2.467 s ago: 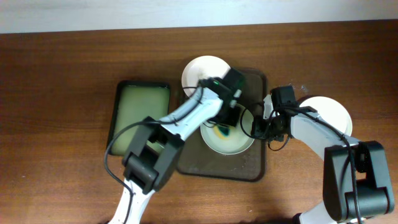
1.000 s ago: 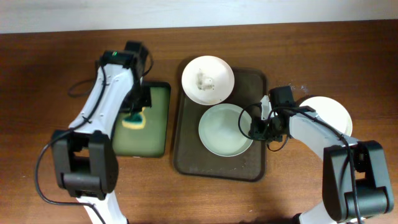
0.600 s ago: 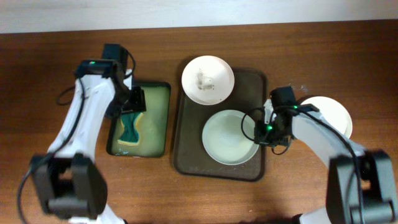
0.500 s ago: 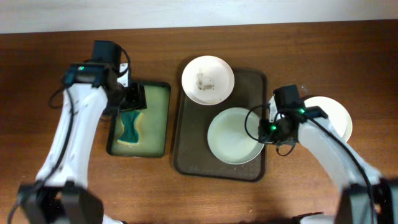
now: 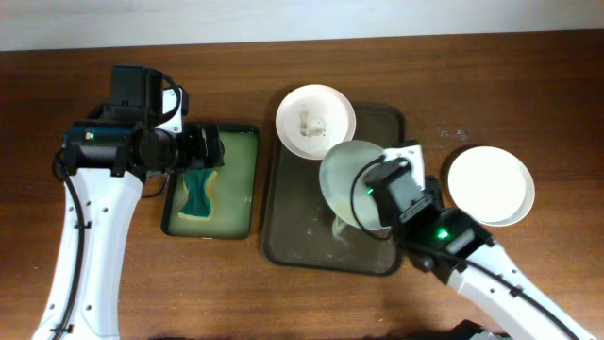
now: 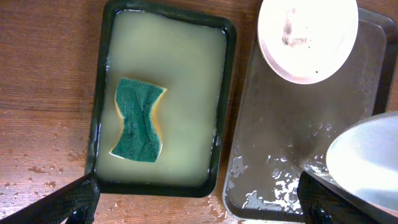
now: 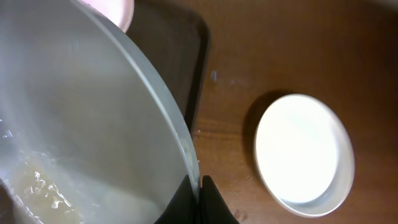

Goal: Clean dirty plates on tray and stack at the side
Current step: 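Lift the plate with the right gripper and stack it on the side plate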

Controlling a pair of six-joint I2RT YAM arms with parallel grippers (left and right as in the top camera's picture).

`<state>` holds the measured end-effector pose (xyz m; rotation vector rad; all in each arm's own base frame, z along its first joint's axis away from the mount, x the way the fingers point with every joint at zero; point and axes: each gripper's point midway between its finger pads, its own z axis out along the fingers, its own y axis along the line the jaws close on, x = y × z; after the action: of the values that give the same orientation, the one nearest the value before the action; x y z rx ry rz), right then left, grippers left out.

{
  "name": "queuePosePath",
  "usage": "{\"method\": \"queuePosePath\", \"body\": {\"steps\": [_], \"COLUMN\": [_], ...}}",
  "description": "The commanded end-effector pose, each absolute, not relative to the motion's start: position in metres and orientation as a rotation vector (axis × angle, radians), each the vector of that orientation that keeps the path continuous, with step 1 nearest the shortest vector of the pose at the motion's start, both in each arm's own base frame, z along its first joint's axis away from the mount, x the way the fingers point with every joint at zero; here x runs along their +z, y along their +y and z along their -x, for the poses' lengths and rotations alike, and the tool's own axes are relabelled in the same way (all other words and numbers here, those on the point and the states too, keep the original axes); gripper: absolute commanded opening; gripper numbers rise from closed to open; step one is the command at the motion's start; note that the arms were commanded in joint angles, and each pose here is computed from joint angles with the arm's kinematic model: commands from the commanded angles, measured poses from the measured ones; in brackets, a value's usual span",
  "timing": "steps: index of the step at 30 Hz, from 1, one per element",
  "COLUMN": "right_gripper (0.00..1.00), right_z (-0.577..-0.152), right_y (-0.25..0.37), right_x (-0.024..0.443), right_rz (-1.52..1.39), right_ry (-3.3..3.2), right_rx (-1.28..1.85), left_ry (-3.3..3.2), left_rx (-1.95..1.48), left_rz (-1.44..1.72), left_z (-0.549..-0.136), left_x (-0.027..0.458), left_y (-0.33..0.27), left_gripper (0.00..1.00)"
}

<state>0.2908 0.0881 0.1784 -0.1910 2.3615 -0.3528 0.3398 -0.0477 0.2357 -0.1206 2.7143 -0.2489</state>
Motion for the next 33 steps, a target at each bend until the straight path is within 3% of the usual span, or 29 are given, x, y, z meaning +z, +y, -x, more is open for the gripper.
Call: {"method": "queuePosePath", "body": {"steps": [1, 12, 33], "right_gripper": [0.04, 0.04, 0.04], "right_z": [-0.29, -0.268, -0.261], "right_y": [0.094, 0.124, 0.136], "right_x": [0.207, 0.25, 0.251], "right_rz": [0.3, 0.403, 0.467], "right_ry": [2.199, 1.916, 1.894], "right_rx": [-0.561, -0.746, -0.735], "left_ry": [2.698, 2.699, 2.699], "left_rx": [-0.262, -0.262, -0.262], "left_rz": [0.103, 0.103, 0.104], "left_z": [-0.34, -0.34, -0.34], "left_x": [0.242, 0.241, 0.241], "left_y": [-0.05, -0.05, -0.049], "left_gripper": [1.0, 1.0, 1.0]}}
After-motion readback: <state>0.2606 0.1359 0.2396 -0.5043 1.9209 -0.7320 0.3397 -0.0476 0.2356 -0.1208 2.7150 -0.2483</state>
